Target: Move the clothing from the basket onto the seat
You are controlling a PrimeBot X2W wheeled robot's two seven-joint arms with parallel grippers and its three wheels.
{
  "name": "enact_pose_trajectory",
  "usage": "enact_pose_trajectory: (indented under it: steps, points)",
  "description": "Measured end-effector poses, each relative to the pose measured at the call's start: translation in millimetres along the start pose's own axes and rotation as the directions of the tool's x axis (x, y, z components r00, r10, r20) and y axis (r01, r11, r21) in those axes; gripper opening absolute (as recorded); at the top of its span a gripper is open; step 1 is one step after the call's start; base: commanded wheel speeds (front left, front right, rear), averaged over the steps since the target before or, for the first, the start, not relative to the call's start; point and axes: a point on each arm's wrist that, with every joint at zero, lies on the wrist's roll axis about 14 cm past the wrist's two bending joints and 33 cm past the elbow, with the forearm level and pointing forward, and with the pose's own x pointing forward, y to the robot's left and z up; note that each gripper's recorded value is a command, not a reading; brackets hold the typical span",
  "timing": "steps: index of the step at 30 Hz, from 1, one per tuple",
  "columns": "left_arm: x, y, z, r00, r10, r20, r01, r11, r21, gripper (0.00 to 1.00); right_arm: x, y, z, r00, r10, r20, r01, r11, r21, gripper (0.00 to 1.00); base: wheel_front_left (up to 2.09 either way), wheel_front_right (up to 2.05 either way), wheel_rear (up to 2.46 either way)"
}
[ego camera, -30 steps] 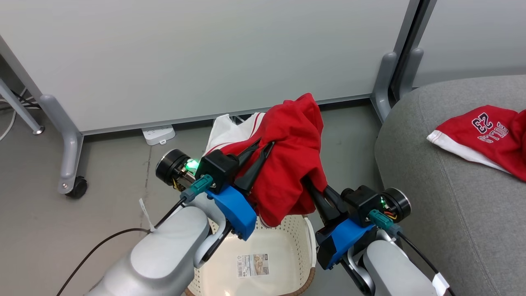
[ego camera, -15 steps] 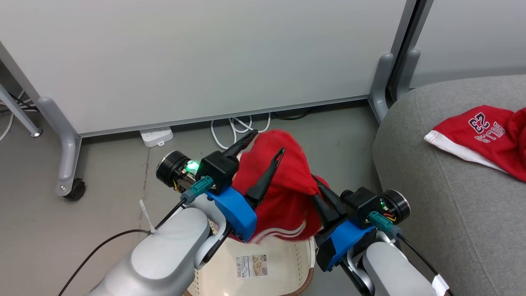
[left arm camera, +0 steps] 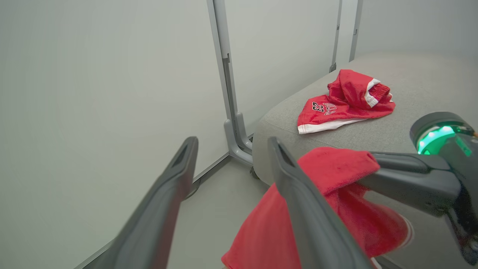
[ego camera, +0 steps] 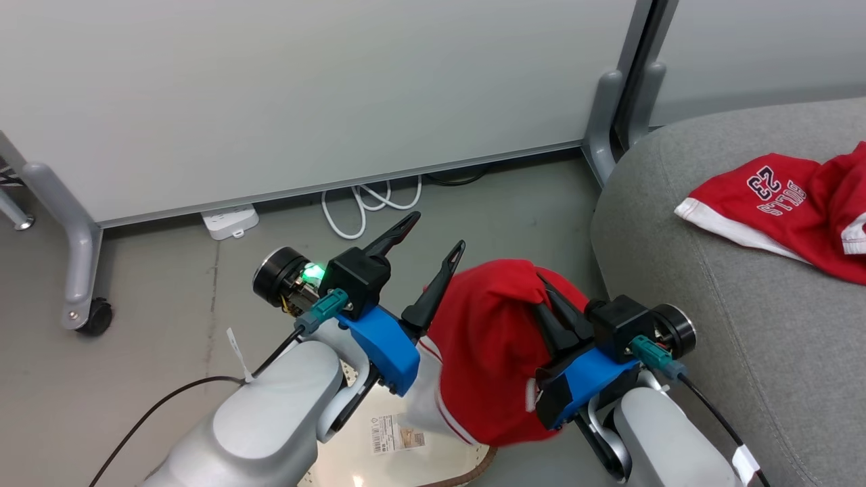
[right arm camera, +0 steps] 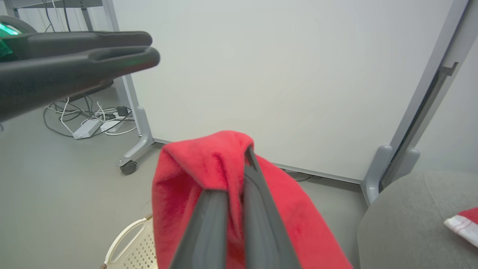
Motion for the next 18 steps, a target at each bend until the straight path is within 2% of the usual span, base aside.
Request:
enact_pose_trajectory:
  steps: [9,18]
  points:
    - [23,-21,-9,0.996,-0.084,-0.003,0.084,0.996,-0.02,1.0,-15,-48,2,0.99,-0.143,0.013,0.143,0.99,0.011,0.0,0.0,0.0,0.0]
    - [48,-53,-20,0.981,-0.193,-0.008,0.193,0.98,-0.04,1.0,-42,-103,7,0.949,-0.314,0.029,0.314,0.949,0.013,0.0,0.0,0.0,0.0]
